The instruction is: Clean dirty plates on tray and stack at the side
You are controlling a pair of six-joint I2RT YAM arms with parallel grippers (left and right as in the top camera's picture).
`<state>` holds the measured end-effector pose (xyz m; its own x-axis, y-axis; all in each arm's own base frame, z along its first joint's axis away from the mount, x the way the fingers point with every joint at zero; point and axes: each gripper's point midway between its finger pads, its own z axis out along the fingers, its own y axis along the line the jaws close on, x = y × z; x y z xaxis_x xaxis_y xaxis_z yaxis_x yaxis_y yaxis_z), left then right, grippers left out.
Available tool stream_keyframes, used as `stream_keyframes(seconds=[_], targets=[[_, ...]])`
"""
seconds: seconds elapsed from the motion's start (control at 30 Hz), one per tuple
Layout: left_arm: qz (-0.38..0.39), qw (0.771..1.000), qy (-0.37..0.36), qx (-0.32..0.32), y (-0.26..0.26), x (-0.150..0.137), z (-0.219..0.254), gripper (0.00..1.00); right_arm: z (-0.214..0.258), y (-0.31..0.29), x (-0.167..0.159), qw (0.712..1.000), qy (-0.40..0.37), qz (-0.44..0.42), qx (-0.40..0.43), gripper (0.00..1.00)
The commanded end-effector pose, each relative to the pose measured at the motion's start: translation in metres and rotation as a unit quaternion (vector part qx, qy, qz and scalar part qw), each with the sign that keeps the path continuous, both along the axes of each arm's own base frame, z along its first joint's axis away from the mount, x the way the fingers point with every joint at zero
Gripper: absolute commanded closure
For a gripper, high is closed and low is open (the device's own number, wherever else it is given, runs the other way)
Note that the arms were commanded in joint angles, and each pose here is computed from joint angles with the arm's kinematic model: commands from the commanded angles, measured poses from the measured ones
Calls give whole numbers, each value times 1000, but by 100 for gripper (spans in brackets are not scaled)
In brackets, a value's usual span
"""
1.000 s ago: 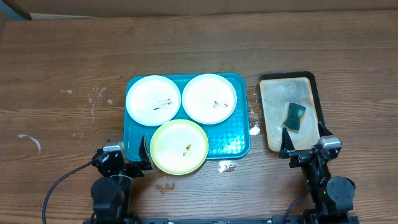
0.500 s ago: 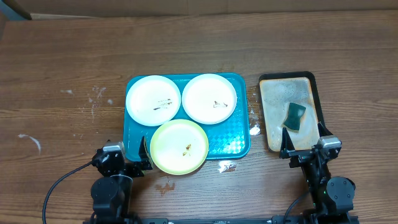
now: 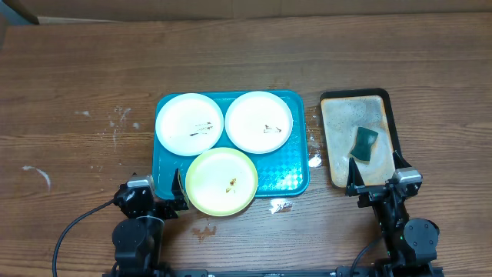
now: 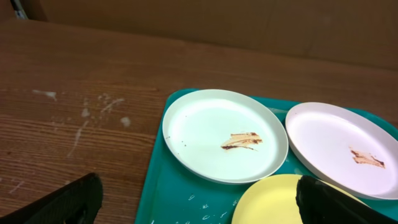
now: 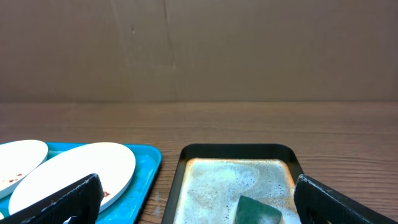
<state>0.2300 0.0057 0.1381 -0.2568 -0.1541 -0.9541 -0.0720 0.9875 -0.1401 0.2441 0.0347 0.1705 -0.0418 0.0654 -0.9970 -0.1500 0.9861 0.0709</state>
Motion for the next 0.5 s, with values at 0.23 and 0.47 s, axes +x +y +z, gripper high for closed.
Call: stream_keyframes(seconds=[0.23, 0.47], targets=[[4, 1000, 1, 0, 2, 0, -3, 0, -1, 0, 0, 1000, -4, 0, 0, 0], [4, 1000, 1, 0, 2, 0, -3, 0, -1, 2, -2, 1000, 6, 6, 0, 0]])
